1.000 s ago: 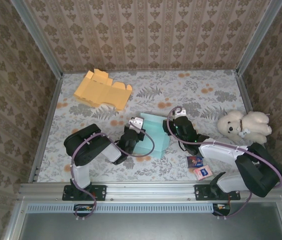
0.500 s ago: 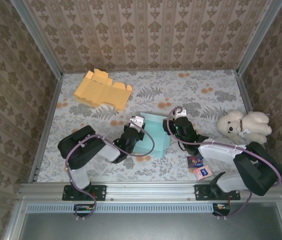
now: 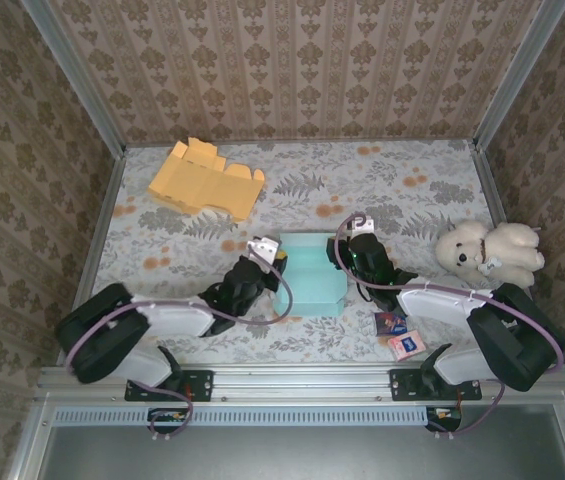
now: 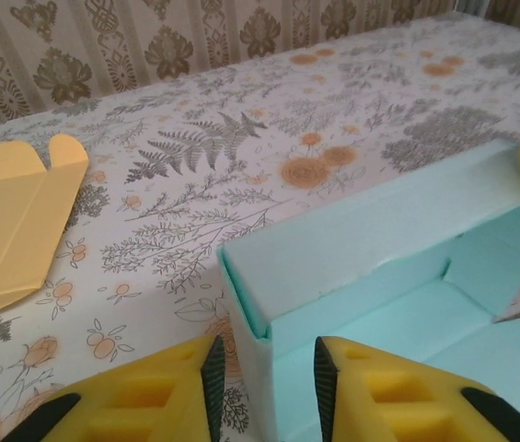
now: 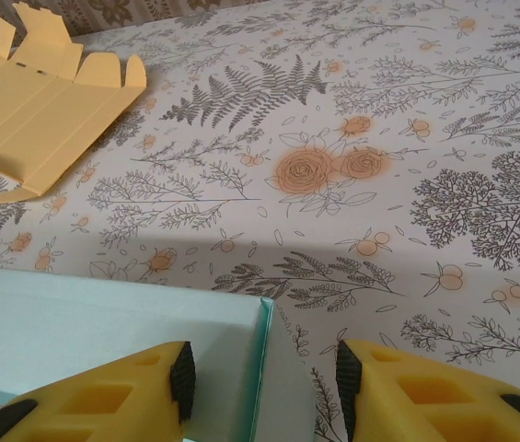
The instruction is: Fold the paper box
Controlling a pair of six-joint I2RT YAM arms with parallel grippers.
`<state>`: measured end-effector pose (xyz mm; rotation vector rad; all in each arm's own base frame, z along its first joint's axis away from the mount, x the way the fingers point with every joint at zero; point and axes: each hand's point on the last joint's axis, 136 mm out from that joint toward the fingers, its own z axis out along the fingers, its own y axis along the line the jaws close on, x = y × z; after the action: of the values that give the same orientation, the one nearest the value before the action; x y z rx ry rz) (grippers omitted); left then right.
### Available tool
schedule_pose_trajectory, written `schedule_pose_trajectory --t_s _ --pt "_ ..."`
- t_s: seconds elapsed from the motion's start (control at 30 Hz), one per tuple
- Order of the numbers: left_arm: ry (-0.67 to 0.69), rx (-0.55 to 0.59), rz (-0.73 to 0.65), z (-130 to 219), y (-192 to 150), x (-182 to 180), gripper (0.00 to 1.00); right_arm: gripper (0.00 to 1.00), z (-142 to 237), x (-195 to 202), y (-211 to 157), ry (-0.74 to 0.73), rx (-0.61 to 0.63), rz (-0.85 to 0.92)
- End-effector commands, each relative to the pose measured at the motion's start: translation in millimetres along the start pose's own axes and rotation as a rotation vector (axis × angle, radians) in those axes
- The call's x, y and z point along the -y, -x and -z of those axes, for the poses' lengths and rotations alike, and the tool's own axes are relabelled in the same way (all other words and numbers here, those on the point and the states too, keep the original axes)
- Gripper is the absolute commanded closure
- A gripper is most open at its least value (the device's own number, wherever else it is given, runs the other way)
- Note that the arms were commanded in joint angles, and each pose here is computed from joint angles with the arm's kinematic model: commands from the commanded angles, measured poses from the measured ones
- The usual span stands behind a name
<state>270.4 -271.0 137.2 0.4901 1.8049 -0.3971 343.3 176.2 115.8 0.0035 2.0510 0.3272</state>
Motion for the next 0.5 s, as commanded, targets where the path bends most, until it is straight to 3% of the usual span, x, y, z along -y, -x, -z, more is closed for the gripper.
schedule_pose_trajectory --t_s 0.0,0.07,0.17,0.3,0.47 --pt "-0.029 -0.044 0.142 18 10 -4 0.72 0.53 1 14 -19 -0.045 -0.052 0.027" --pt "-0.017 -0.039 0.21 27 22 -12 0.72 0.53 1 12 -19 -0.039 -0.052 0.028" --pt "0.058 -0.053 0.343 29 26 -34 0.61 0.53 0 11 -20 -0.032 -0.055 0.026" --pt "0.005 -0.123 0.493 4 20 -37 0.5 0.53 -2 9 -21 -0.019 -0.056 0.021" --pt "-0.063 -0.116 0.569 -20 24 -23 0.51 0.53 -2 8 -24 -0.012 -0.063 0.022"
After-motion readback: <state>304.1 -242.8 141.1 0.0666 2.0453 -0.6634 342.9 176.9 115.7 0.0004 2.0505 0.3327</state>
